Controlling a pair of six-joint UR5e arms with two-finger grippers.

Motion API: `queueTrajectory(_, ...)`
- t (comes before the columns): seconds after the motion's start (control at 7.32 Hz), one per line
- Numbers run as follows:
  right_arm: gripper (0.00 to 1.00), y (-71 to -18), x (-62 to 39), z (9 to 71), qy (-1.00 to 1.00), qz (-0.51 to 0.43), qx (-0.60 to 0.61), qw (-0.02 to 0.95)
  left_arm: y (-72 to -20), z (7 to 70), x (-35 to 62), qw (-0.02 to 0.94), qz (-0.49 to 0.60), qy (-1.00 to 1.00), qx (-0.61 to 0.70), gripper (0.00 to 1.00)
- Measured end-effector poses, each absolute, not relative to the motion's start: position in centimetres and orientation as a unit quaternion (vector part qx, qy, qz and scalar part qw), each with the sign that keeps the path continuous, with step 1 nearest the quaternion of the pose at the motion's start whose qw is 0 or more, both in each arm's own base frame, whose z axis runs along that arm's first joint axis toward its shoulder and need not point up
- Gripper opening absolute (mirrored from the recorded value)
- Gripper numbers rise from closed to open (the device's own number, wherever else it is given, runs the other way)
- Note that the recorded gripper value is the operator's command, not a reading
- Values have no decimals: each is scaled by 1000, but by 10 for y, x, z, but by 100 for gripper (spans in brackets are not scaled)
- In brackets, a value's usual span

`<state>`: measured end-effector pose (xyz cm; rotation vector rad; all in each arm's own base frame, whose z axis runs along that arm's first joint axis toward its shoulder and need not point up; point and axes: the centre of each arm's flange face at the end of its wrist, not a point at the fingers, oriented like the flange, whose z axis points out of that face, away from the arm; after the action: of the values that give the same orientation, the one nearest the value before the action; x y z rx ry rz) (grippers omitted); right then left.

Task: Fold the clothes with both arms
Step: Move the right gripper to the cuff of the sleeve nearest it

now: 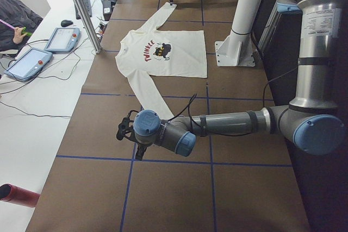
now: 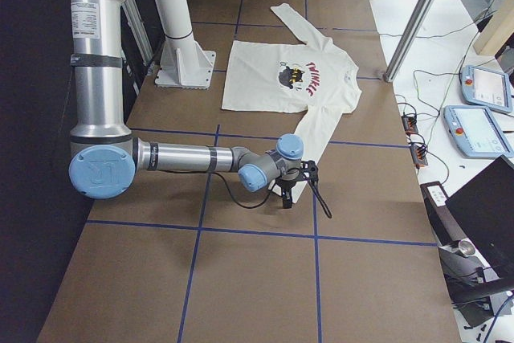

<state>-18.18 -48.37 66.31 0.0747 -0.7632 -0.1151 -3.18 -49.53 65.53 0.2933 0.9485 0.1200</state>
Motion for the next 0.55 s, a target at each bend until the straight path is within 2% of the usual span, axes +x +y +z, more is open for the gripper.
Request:
queueTrajectory(0.27, 33, -483, -184, 663, -373, -58, 35, 925, -495, 656, -32, 878, 57, 455, 139, 100)
queueTrajectory(0.41, 14, -483, -184, 663, -375, -59, 34, 925, -494, 657, -32, 878, 57, 455, 139, 100)
queueTrajectory(0.55, 2, -482, -185, 662, -376, -60, 33, 924, -494, 658, -32, 878, 56, 455, 138, 100)
